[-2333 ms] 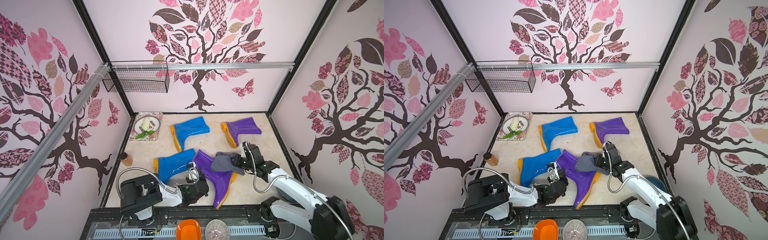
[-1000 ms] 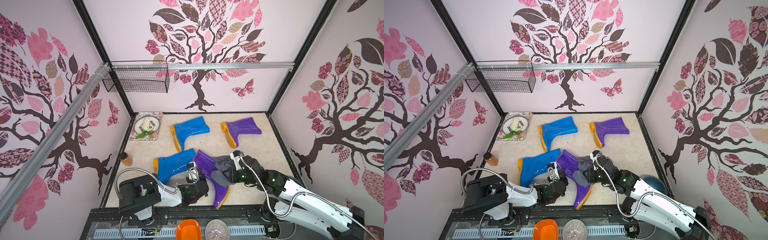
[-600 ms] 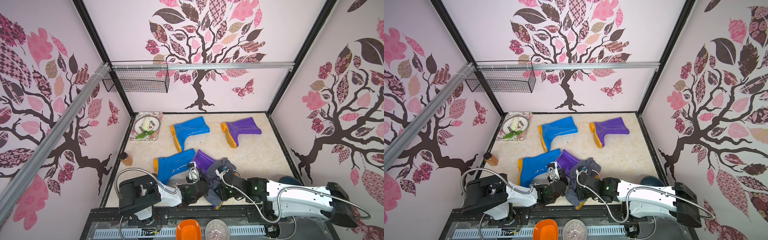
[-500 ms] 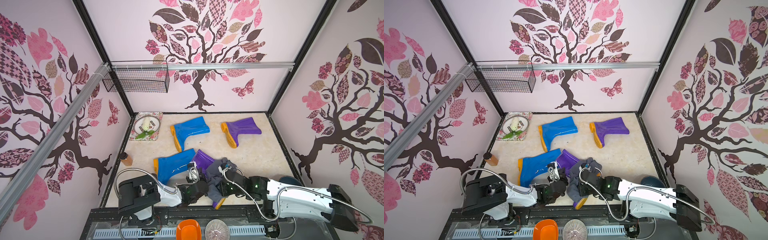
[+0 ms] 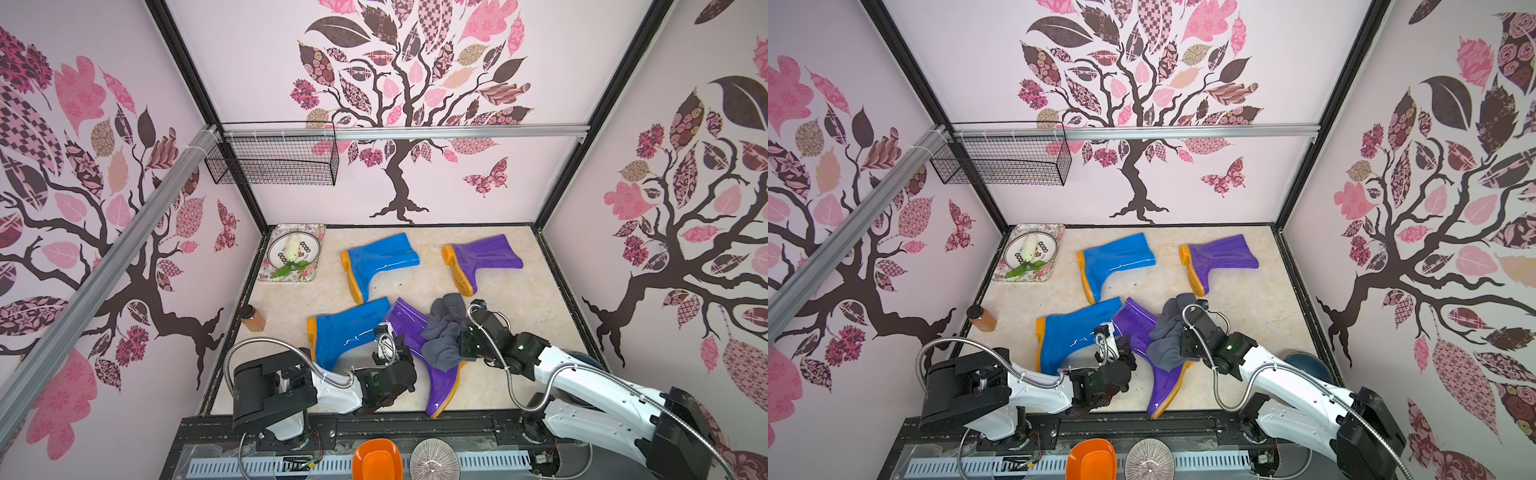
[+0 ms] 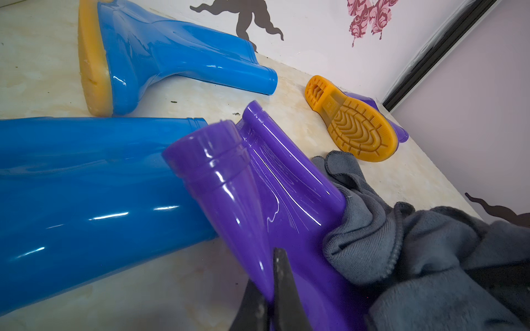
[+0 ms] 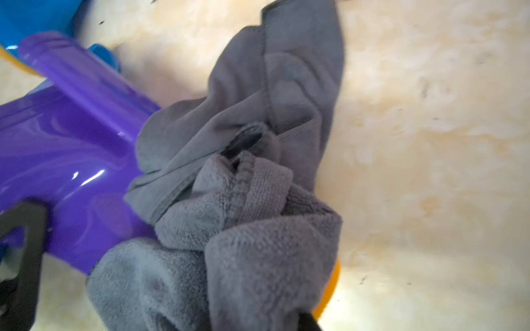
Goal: Wipe the rubber boots with a cloth
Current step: Wipe the dirt off the rubber boot, then pick up the rubber boot from the center of the board.
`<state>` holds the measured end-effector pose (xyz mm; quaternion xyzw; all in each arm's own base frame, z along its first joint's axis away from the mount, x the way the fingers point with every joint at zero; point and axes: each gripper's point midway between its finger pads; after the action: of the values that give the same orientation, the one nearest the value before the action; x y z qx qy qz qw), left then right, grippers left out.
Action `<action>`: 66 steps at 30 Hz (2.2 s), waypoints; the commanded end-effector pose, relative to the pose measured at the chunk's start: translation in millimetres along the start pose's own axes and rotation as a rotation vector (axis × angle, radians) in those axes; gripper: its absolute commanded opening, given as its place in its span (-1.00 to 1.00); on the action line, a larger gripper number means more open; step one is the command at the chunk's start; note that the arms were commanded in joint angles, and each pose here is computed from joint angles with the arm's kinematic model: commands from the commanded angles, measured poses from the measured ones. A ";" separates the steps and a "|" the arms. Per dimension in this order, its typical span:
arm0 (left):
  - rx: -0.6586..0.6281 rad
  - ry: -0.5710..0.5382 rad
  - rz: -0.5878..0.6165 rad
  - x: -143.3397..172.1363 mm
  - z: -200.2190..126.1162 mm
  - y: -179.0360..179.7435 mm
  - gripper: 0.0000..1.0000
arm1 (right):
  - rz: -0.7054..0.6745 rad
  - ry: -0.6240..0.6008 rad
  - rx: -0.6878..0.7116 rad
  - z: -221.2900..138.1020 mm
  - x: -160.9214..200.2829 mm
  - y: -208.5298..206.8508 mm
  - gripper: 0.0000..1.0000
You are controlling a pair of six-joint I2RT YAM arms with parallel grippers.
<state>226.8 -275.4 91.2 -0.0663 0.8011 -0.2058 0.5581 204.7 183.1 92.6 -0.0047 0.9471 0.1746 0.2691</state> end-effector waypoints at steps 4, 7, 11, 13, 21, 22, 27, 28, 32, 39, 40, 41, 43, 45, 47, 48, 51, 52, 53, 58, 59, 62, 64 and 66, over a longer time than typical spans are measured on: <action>-0.024 -0.061 -0.031 -13.5 2.1 -0.1 -1.00 | -0.087 0.129 -0.273 -16.4 64.1 91.0 -1.00; -0.023 -0.055 -0.028 -11.3 2.8 -0.3 -1.00 | -0.084 0.060 -0.181 -8.3 47.9 75.4 -1.00; -0.022 -0.053 -0.030 -11.5 2.0 0.3 -1.00 | 0.045 0.013 -0.163 -0.1 -4.8 36.1 -1.00; -0.022 -0.053 -0.034 -11.6 1.6 0.7 -1.00 | 0.127 -0.019 -0.192 2.7 -33.7 18.6 -1.00; -0.016 -0.049 -0.034 -11.0 3.6 -4.5 -1.00 | 0.005 0.079 -0.444 29.2 -76.9 92.5 -1.00; -0.014 -0.048 -0.033 -10.8 3.6 -5.6 -1.00 | -0.017 0.087 -0.472 30.9 -77.9 107.1 -1.00; -0.011 -0.049 -0.028 -11.4 4.0 -9.0 -1.00 | -0.120 0.122 -0.599 43.7 -86.3 181.1 -1.00; -0.011 -0.048 -0.026 -11.0 3.7 -8.8 -1.00 | -0.105 0.137 -0.594 51.8 -89.8 182.5 -1.00; -0.011 -0.051 -0.027 -13.0 1.1 -6.5 -1.00 | -0.010 0.133 -0.486 83.0 -106.7 145.8 -1.00; -0.019 -0.066 -0.033 -16.2 -0.5 -2.6 -1.00 | 0.069 0.092 -0.180 63.5 -54.7 31.5 -1.00; -0.019 -0.065 -0.029 -15.6 0.2 -3.1 -1.00 | 0.074 0.080 -0.133 56.6 -47.9 17.4 -1.00; -0.018 -0.066 -0.030 -15.8 1.0 -4.3 -1.00 | 0.082 0.065 -0.075 47.4 -39.7 0.5 -1.00; -0.014 -0.067 -0.029 -16.0 1.8 -6.4 -1.00 | 0.091 0.037 0.024 28.6 -29.7 -26.3 -1.00; -0.013 -0.072 -0.024 -18.2 2.4 -8.8 -1.00 | 0.095 0.006 0.086 8.5 -24.7 -43.9 -1.00; -0.011 -0.082 -0.017 -23.5 2.3 -12.9 -1.00 | 0.102 -0.056 0.120 -19.8 -31.1 -52.8 -1.00; -0.009 -0.087 -0.011 -26.2 2.3 -15.4 -1.00 | 0.130 -0.087 0.111 -31.2 -34.6 -52.9 -1.00; 0.001 -0.101 0.005 -36.4 2.1 -25.1 -1.00 | 0.154 -0.137 0.014 -64.2 -43.5 -37.8 -1.00; 0.004 -0.103 0.005 -39.0 2.0 -27.1 -1.00 | 0.148 -0.149 0.014 -75.8 -47.6 -36.9 -1.00; 0.007 -0.104 0.007 -40.3 1.5 -28.5 -1.00 | 0.137 -0.170 0.014 -89.1 -54.0 -35.1 -1.00; 0.029 -0.132 0.015 -57.8 0.1 -45.7 -1.00 | 0.111 -0.362 -0.007 -172.0 -92.5 -29.4 -1.00; 0.036 -0.144 0.023 -65.0 -0.6 -52.4 -1.00 | 0.108 -0.418 -0.013 -194.3 -101.2 -29.2 -1.00; 0.068 -0.184 0.044 -91.1 -4.0 -77.9 -1.00 | 0.114 -0.558 0.032 -254.2 -118.5 -40.6 -1.00; 0.092 -0.210 0.054 -109.0 -6.9 -96.1 -1.00 | 0.114 -0.639 0.059 -288.7 -125.8 -48.3 -1.00; 0.113 -0.235 0.063 -124.7 -9.9 -113.5 -1.00 | 0.119 -0.715 0.076 -321.1 -130.7 -55.3 -1.00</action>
<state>242.8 -324.2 183.8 -0.0162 0.7584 -0.2092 0.6171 174.9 51.3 382.2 0.1017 0.8049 0.2133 0.5443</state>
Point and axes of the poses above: each gripper's point midway between its finger pads, its own z axis out along the fingers, its own y axis along the line the jaws close on, x = y × z
